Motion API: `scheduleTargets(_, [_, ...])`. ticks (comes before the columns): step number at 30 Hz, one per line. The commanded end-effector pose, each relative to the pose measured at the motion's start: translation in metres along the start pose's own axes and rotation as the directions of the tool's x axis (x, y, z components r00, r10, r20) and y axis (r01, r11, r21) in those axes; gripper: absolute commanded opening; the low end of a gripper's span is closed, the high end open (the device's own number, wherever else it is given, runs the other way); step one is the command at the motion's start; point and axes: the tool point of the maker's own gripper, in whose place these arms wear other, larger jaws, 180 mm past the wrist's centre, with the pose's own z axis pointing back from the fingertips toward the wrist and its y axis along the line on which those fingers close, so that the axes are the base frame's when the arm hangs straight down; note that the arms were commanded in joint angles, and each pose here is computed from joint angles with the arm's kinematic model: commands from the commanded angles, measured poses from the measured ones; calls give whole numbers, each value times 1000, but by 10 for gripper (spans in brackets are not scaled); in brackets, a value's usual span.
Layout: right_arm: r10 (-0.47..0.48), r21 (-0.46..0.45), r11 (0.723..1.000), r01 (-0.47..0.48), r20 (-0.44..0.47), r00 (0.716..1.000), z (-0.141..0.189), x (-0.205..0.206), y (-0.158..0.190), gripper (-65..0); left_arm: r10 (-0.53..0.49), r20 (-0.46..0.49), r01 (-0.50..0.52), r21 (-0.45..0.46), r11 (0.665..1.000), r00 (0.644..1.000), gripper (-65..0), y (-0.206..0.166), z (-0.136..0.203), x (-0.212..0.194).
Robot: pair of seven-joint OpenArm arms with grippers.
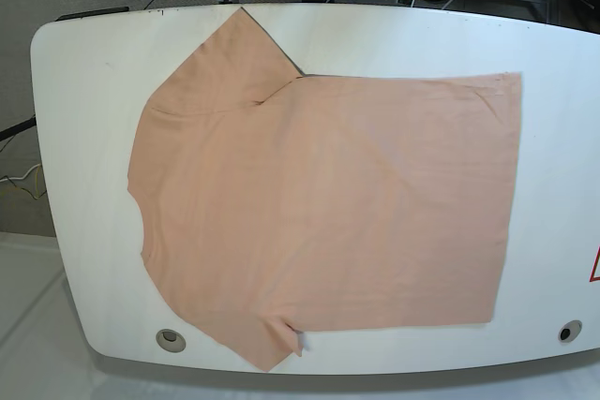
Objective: Fold the T-shirt properly
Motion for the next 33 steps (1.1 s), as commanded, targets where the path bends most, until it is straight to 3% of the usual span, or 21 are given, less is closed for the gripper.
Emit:
scheduleTargets(1, [2, 6, 1000, -2, 0, 1000, 0, -2, 1, -650, 3, 6, -3, 6, 1000, 1000, -650, 1, 1, -1])
scheduleTargets(33, [-5, 5, 1000, 5, 8, 1000, 1, 1, -1, -647, 1, 21, -1, 8, 1000, 1000, -650, 2, 0, 3])
